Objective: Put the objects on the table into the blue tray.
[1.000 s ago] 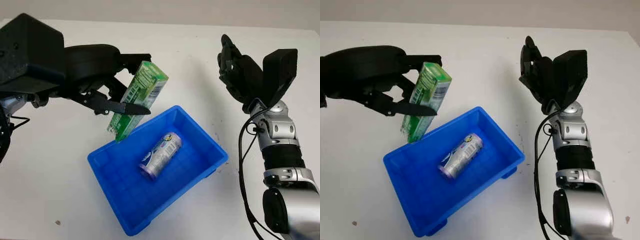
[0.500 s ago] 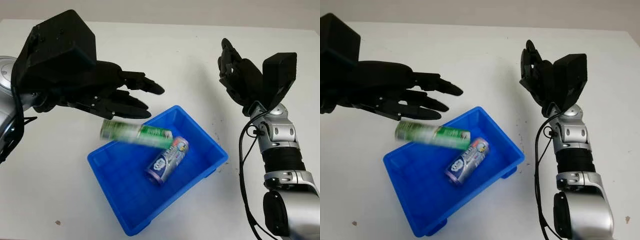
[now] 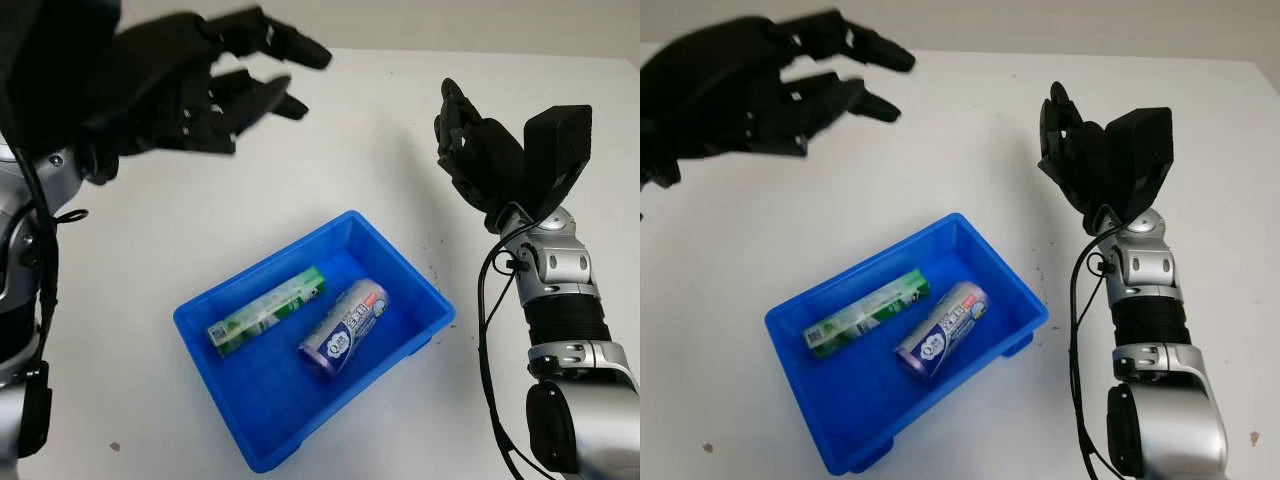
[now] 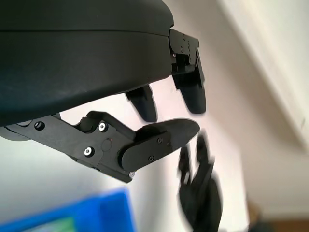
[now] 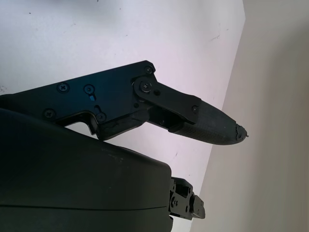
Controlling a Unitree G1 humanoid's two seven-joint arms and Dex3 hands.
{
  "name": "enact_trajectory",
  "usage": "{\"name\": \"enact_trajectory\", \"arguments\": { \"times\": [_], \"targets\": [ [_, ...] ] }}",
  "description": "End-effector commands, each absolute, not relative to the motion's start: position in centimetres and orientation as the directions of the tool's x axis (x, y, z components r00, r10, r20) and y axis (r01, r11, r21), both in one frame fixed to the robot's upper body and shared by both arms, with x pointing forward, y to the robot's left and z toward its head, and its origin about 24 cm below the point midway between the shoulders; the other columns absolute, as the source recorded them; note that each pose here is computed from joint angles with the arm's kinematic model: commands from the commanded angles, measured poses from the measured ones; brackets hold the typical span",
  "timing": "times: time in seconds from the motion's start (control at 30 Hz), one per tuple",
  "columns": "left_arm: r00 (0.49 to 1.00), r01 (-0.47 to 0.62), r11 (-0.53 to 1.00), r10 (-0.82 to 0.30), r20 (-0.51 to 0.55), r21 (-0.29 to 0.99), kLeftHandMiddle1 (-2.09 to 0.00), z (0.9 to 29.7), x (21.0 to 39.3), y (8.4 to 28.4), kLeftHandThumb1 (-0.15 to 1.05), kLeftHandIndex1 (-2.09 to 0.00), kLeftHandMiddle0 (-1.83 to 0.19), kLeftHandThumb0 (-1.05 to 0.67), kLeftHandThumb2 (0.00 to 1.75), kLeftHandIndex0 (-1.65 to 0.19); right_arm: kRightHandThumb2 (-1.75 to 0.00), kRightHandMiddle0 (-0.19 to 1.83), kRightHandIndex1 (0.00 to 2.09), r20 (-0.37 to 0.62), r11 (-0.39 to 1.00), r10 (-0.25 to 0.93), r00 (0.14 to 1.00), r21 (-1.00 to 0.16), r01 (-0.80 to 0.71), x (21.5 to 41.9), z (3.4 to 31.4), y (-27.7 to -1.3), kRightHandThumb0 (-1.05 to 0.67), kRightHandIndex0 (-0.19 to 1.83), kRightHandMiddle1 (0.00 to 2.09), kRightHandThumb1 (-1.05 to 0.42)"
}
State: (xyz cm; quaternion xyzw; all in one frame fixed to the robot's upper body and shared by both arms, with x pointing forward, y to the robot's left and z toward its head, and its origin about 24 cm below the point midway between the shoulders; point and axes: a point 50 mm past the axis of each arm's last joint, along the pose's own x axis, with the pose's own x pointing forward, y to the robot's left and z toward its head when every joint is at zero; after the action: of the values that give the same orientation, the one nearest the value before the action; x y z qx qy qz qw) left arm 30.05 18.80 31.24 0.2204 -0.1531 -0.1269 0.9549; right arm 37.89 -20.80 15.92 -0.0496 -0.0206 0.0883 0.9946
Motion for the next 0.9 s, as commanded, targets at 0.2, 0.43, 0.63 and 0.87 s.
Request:
{"name": "enact_trajectory", "arguments": {
  "times": [0.2, 0.43, 0.63, 0.87],
  "targets": [
    [0.938, -0.006, 0.989, -0.045, 0.343, 0.148, -0.48, 28.8, 33.5, 23.5, 1.05, -0.82, -0.29, -0.61, 0.43, -0.03, -0.80, -0.19, 0.00, 0.064, 0.981, 0.180, 0.982, -0.079, -0.175, 38.2, 16.5, -20.7, -0.71, -0.19, 0.00, -1.05],
    [0.949, 0.017, 0.999, -0.026, 0.314, 0.033, -0.01, 23.2, 35.9, 25.6, 1.05, -0.05, 0.16, -0.73, 0.56, 0.19, -0.81, -0.19, 0.00, 0.078, 0.984, 0.172, 0.982, -0.060, -0.168, 38.5, 16.5, -20.4, -0.73, -0.19, 0.00, -1.05],
    [0.975, 0.036, 0.998, -0.048, 0.216, 0.059, 0.00, 19.0, 36.9, 25.6, 1.05, 0.00, 0.19, -0.72, 0.69, 0.19, -0.82, -0.19, 0.00, 0.093, 0.984, 0.176, 0.980, -0.048, -0.173, 38.5, 16.6, -20.3, -0.73, -0.19, 0.00, -1.05],
    [0.986, 0.081, 0.996, -0.086, 0.140, 0.038, 0.00, 16.1, 37.5, 25.5, 1.05, 0.00, 0.19, -0.74, 0.71, 0.19, -0.82, -0.19, 0.00, 0.106, 0.987, 0.160, 0.981, -0.010, -0.160, 38.6, 16.4, -20.0, -0.74, -0.19, 0.00, -1.05]
  ]
}}
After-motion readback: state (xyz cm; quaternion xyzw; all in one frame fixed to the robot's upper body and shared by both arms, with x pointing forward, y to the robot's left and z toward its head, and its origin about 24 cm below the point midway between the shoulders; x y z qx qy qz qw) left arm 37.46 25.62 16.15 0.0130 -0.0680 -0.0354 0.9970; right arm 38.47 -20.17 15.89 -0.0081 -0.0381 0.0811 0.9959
